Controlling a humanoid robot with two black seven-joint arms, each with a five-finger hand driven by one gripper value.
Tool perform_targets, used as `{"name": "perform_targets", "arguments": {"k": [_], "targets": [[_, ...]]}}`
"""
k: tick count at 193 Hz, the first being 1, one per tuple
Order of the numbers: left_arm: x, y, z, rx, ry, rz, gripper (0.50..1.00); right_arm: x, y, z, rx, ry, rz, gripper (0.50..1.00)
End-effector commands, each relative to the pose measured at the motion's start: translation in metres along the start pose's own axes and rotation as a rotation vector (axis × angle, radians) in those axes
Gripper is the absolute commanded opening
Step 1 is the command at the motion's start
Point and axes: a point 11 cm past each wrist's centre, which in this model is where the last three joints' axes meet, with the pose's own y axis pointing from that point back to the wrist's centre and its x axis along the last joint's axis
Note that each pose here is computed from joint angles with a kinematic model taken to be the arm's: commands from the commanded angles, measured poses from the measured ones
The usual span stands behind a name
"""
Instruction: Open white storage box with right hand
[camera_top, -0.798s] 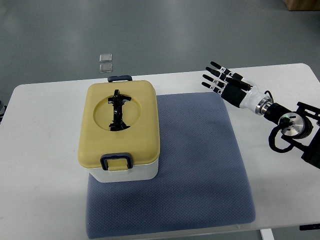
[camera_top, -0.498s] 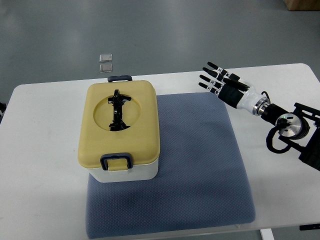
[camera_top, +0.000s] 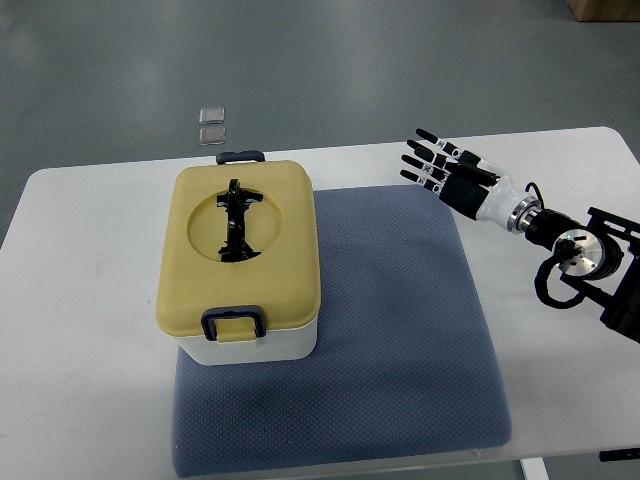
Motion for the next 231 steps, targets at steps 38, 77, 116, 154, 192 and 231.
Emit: {"name": "perform_targets", "arguments": {"k": [38,77,116,154,192,231], "targets": [[0.000,0.000,0.000,0.000,-0.001,0.000,1.000,-0.002,-0.002,-0.016,0.076,-0.016,-0.002,0.940],[0.000,0.000,0.000,0.000,-0.001,0.000,1.000,-0.012,-0.011,-0.026,0.046,0.163,-0.005,0.938],[0.000,0.000,0.000,0.000,-0.001,0.000,1.000,-0.045,-0.031,-0.039,0.080,0.489,-0.057,0.940],[0.000,0.000,0.000,0.000,-0.001,0.001,1.000,-0.085,-0.042,-0.070,0.101,0.901,-0.199,0.940],[0.000,0.000,0.000,0.000,-0.001,0.000,1.000,-0.151,-0.043,-0.093,0.166,1.293,-0.429,0.938],[0.000,0.000,0.000,0.000,-0.001,0.000,1.000,-0.222,-0.041,-0.098,0.169,1.578,-0.661,0.938]]}}
